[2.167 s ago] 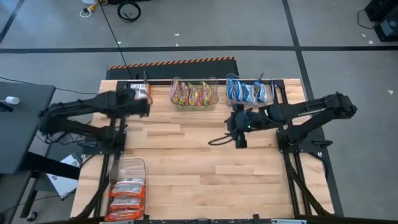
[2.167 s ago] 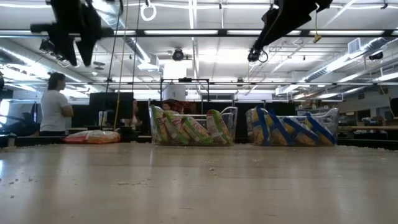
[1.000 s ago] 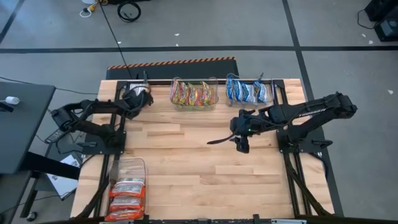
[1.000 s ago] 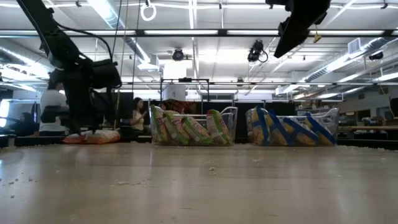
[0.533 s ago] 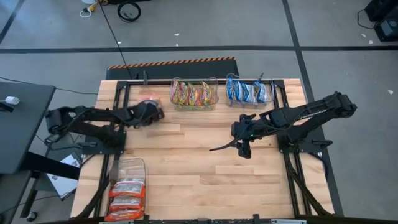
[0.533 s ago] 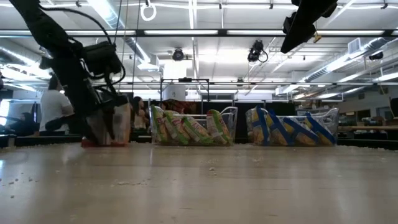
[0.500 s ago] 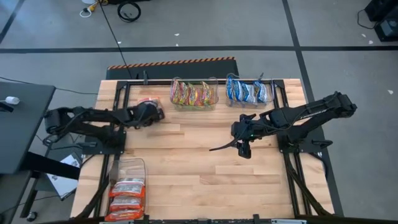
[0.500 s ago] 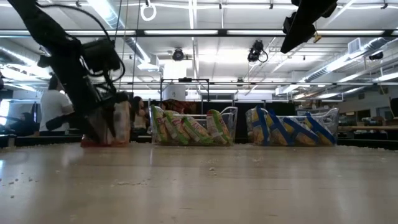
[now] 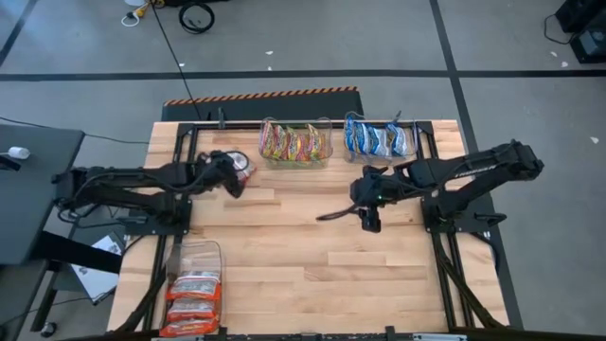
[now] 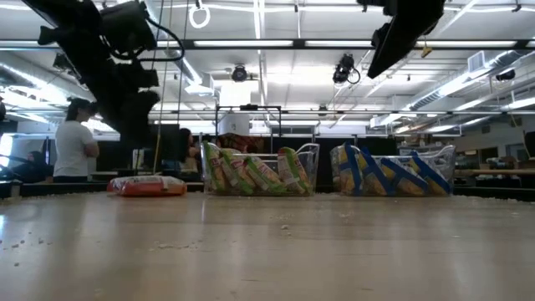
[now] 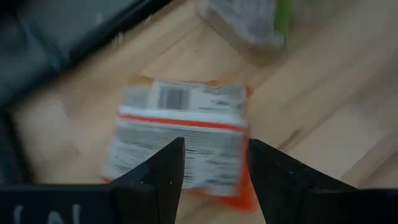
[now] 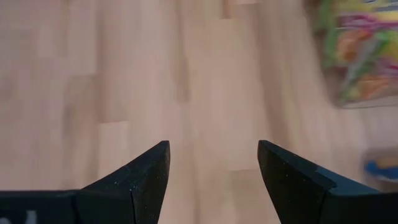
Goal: Sort Maruchan noodles
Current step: Put the orange noodle pack into the bottom transparent bin
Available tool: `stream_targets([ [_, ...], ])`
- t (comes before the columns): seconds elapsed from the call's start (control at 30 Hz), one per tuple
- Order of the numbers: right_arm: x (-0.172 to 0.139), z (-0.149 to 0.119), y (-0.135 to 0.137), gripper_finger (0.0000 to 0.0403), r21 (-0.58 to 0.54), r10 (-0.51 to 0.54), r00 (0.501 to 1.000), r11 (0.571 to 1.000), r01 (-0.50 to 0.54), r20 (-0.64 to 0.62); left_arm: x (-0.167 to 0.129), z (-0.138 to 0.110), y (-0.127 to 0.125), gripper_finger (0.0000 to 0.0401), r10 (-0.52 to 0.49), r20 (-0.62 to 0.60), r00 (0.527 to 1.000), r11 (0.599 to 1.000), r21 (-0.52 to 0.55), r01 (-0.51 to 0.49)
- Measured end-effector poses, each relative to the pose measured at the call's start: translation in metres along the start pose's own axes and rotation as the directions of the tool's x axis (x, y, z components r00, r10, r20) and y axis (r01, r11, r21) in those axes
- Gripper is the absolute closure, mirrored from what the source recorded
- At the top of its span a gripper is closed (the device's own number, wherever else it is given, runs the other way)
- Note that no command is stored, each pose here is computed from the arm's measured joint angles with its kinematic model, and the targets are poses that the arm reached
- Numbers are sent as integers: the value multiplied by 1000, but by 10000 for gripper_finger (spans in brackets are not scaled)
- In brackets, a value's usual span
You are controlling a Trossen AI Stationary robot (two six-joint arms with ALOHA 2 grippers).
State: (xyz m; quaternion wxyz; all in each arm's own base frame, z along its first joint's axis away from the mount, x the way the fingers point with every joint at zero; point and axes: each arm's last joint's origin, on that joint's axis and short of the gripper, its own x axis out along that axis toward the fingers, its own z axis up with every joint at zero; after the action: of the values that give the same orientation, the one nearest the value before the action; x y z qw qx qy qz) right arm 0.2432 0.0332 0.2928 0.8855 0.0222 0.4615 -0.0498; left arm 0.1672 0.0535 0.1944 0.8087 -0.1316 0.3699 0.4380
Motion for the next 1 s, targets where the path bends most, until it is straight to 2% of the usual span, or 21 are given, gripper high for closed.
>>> stream_targets([
  [0.07,1,1,-5,154,-9,-30,1000,1000,30,2,2,-1,3,223,17,-13,1000,977,215,-14],
  [0.1,1,1,-7,154,-12,-39,999,999,39,3,2,-2,4,223,25,-22,999,946,324,-16],
  [0.13,1,1,-8,154,-14,-45,999,999,45,2,3,-4,5,222,32,-32,999,906,424,-16],
  [0.23,1,1,-10,154,-24,-51,999,998,52,1,10,-3,4,213,2,-19,1000,795,606,10],
  [0.3,1,2,-10,154,-23,-56,998,998,56,2,14,-5,4,202,7,-57,998,681,731,37],
  [0.37,1,1,-10,154,-23,-56,998,998,57,2,21,-10,4,188,38,-115,993,605,793,69],
  [0.5,1,1,-10,154,-21,-57,998,998,57,-2,31,-19,9,166,136,-227,964,419,895,151],
  [0.57,1,1,-10,154,-16,-57,998,998,57,-2,36,-19,11,161,176,-227,958,356,922,153],
  [0.63,1,1,-10,154,-5,-58,998,998,58,-4,43,-17,11,159,179,-218,959,326,933,151],
  [0.73,1,1,-10,154,-4,-58,998,998,58,-5,53,-14,11,159,132,-242,961,296,935,195],
  [0.87,1,1,-10,154,-4,-52,999,999,52,-8,66,-19,15,160,161,-317,935,209,937,281],
  [1.0,1,0,-10,154,4,-52,999,999,52,-16,76,-22,21,180,216,-360,908,216,924,315],
])
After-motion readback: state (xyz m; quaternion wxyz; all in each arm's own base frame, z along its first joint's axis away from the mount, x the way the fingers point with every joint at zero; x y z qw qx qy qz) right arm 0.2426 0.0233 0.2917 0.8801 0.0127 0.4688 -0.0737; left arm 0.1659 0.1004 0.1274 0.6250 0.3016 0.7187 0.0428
